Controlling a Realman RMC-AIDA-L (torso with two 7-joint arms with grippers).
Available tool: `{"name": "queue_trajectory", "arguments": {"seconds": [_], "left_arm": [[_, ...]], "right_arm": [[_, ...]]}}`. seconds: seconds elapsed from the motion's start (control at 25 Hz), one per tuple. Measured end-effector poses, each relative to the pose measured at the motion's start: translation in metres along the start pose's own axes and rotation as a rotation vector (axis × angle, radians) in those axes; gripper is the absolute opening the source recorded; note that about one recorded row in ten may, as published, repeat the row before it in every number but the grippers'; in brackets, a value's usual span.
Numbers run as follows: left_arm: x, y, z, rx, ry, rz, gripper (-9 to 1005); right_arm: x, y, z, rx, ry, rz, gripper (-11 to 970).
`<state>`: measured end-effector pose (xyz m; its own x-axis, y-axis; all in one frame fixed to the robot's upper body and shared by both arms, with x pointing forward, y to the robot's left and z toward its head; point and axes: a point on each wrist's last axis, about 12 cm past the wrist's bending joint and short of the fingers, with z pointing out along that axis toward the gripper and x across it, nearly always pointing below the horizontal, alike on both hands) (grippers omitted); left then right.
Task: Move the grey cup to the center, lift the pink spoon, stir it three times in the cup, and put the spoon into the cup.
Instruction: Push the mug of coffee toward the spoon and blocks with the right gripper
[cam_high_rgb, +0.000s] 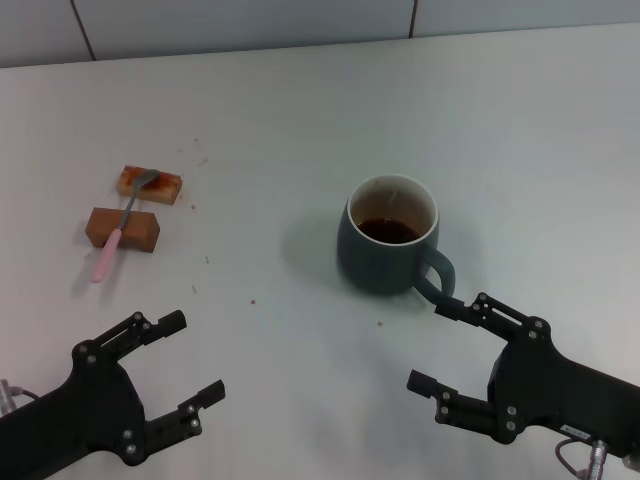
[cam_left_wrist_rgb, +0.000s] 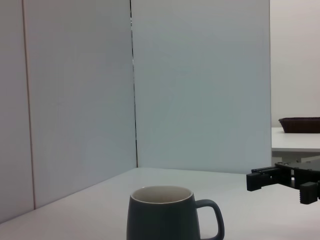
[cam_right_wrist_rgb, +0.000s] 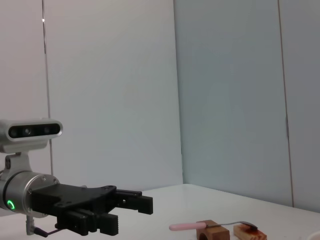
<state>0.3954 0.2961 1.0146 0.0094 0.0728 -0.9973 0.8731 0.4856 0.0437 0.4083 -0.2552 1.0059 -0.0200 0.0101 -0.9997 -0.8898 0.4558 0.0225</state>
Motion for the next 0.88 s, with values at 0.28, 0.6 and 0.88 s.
{"name": "queue_trajectory", "arguments": {"seconds": [0.28,0.6,0.88], "left_arm": [[-0.001,0.001,0.001,0.001,-0.002,0.002,783],[0.000,0.001,0.000,-0.003,0.002,0.000,782],[0.000,0.002,0.002,-0.001,0.001,0.001,782]], "right_arm": [[-0.001,0.000,0.000,-0.004,-0.005,-0.003,815],[-0.020,-0.009,-0.026,0.252,-0.207,-0.022,773],[-0.013,-0.030,-0.050,0.635,-0.200,-0.069,580]]}}
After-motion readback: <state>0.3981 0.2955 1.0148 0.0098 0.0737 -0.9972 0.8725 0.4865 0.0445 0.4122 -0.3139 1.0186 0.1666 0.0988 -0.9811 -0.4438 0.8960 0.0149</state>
